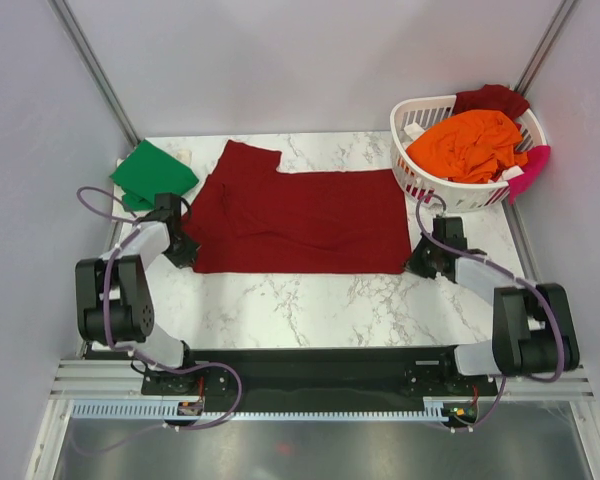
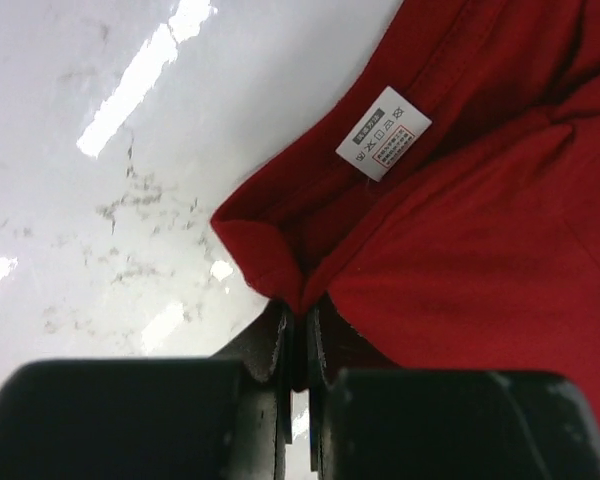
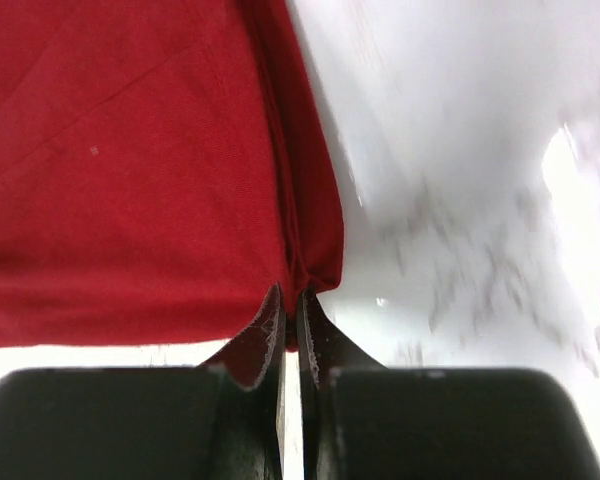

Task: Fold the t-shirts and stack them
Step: Fold the tshirt

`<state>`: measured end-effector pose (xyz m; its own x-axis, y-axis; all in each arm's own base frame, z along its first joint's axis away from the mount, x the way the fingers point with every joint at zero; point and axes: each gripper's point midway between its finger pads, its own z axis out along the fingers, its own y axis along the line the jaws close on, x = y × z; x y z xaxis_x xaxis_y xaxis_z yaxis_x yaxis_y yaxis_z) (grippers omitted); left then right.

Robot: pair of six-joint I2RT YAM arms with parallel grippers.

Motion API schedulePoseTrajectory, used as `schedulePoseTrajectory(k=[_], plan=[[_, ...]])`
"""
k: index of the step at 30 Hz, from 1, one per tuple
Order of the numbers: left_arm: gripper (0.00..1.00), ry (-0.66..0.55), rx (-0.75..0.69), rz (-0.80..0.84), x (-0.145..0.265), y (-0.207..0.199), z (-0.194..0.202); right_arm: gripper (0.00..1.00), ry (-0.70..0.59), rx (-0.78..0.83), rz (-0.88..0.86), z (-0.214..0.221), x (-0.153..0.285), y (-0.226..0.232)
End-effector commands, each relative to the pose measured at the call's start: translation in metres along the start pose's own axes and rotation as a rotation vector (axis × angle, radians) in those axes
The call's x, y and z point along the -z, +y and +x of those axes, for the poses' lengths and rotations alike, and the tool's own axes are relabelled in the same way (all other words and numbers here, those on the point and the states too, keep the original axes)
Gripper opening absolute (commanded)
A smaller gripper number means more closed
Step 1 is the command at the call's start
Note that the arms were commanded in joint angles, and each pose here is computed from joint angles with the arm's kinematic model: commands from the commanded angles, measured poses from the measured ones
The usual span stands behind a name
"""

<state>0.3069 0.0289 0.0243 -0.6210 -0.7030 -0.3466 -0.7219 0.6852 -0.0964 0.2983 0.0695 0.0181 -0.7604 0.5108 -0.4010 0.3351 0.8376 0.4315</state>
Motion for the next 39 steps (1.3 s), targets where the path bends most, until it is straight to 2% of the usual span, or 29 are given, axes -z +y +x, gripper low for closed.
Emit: schedulePoseTrajectory(k=[1,4,9,13,14,15,16,17,18,19,20,22,25,28,32,36,39], plan=[[0.02,-0.022,0.031,0.134,0.035,-0.009,0.004,0.00,-0.022,-0.056,-0.003,0.009,0.028,-0.003],[0.02,0.041,0.019,0.210,0.051,-0.007,0.029,0.00,-0.033,-0.053,-0.014,0.011,0.046,0.000],[0.02,0.070,0.052,0.320,0.089,0.006,0.063,0.00,-0.029,-0.079,0.007,0.023,0.075,-0.006],[0.03,0.088,0.080,0.334,0.106,0.018,0.079,0.00,-0.025,-0.112,0.029,0.037,0.089,-0.016],[0.08,0.085,0.081,0.346,0.110,0.017,0.080,0.00,-0.029,-0.117,0.028,0.038,0.091,-0.016],[0.14,0.097,0.086,0.366,0.120,0.018,0.084,0.06,-0.030,-0.123,0.032,0.040,0.093,-0.017],[0.22,0.101,0.090,0.385,0.125,0.016,0.085,0.16,-0.027,-0.127,0.035,0.041,0.096,-0.018],[0.52,0.099,0.084,0.417,0.135,0.011,0.082,0.37,-0.027,-0.125,0.037,0.041,0.099,-0.018],[0.65,0.091,0.080,0.424,0.142,0.011,0.080,0.80,-0.026,-0.123,0.036,0.041,0.101,-0.017],[0.76,0.079,0.055,0.420,0.149,0.015,0.080,0.96,-0.031,-0.111,0.045,0.039,0.106,-0.018],[0.84,0.032,0.039,0.427,0.164,0.013,0.067,0.98,-0.044,-0.109,0.048,0.035,0.109,-0.017],[0.84,-0.067,-0.007,0.337,0.171,0.031,0.050,0.98,-0.071,-0.103,0.031,0.028,0.115,-0.012],[0.72,-0.176,-0.067,0.295,0.177,0.038,0.029,0.98,-0.118,-0.100,-0.006,0.013,0.123,0.000],[0.66,-0.099,-0.095,0.295,0.158,0.026,0.041,0.98,-0.126,-0.083,-0.089,0.003,0.125,0.020],[0.57,-0.007,-0.177,0.391,0.132,-0.023,0.080,0.98,-0.121,-0.050,-0.111,-0.007,0.122,0.029],[0.56,0.068,-0.237,0.370,0.105,-0.062,0.104,0.98,-0.131,-0.020,-0.110,-0.015,0.124,0.033],[0.56,0.045,-0.253,0.348,0.093,-0.082,0.096,0.98,-0.139,-0.015,-0.118,-0.016,0.127,0.034]])
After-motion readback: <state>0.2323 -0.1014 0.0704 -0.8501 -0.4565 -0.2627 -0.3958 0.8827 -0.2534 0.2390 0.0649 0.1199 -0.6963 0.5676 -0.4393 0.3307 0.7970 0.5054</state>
